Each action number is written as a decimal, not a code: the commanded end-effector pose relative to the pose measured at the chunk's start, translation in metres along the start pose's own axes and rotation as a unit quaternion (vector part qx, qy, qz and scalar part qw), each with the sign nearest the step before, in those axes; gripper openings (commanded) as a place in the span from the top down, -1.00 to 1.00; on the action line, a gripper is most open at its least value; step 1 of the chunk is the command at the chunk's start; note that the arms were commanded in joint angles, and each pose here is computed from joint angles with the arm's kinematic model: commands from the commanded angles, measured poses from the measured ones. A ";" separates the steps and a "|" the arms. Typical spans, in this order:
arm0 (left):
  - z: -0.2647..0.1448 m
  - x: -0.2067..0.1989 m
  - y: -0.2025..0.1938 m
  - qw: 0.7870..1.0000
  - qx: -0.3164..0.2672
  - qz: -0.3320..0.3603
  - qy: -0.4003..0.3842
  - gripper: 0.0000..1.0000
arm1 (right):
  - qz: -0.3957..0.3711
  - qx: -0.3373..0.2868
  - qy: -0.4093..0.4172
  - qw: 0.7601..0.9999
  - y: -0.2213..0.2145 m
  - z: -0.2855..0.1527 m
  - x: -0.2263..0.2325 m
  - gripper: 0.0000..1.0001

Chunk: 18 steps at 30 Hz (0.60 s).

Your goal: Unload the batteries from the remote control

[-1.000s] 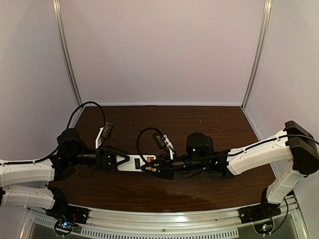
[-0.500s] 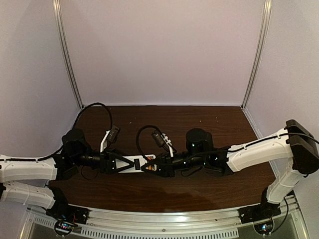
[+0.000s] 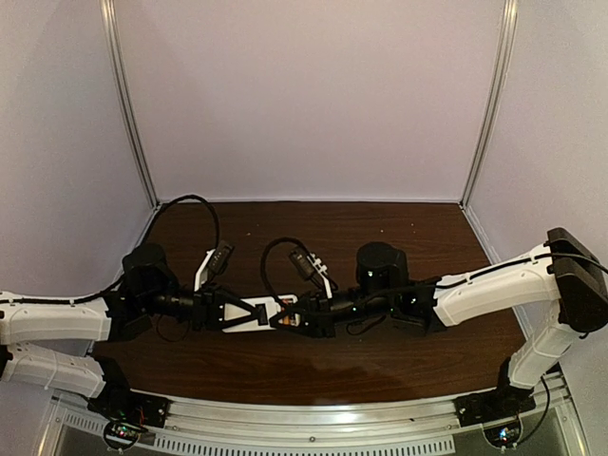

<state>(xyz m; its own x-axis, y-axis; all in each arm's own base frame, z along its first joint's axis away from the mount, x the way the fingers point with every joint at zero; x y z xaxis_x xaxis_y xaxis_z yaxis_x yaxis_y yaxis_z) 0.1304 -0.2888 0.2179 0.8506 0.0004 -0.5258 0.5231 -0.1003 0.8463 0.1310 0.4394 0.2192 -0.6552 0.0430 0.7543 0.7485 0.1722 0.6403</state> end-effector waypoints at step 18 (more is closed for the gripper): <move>-0.003 0.013 0.016 0.997 -0.027 0.012 0.074 1.00 | -0.023 -0.069 -0.193 0.978 0.013 -0.058 -0.034 -0.99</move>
<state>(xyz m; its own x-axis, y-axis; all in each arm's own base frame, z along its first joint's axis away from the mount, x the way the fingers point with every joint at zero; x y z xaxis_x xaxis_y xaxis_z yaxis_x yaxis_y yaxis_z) 0.1451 -0.2852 0.2086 0.8327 0.1396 -0.5359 0.5492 -0.0840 0.8315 0.1543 0.4075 0.2308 -0.6804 0.2457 0.6904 0.7220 0.0632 0.6890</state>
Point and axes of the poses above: each gripper's point midway between its finger pads, its own z axis out along the fingers, its own x axis along the line the jaws close on, y = z × x, the point moved 2 cm from there along -z, back along the fingers, and after that the axes turned 8 degrees about z, right-handed, at the moved point
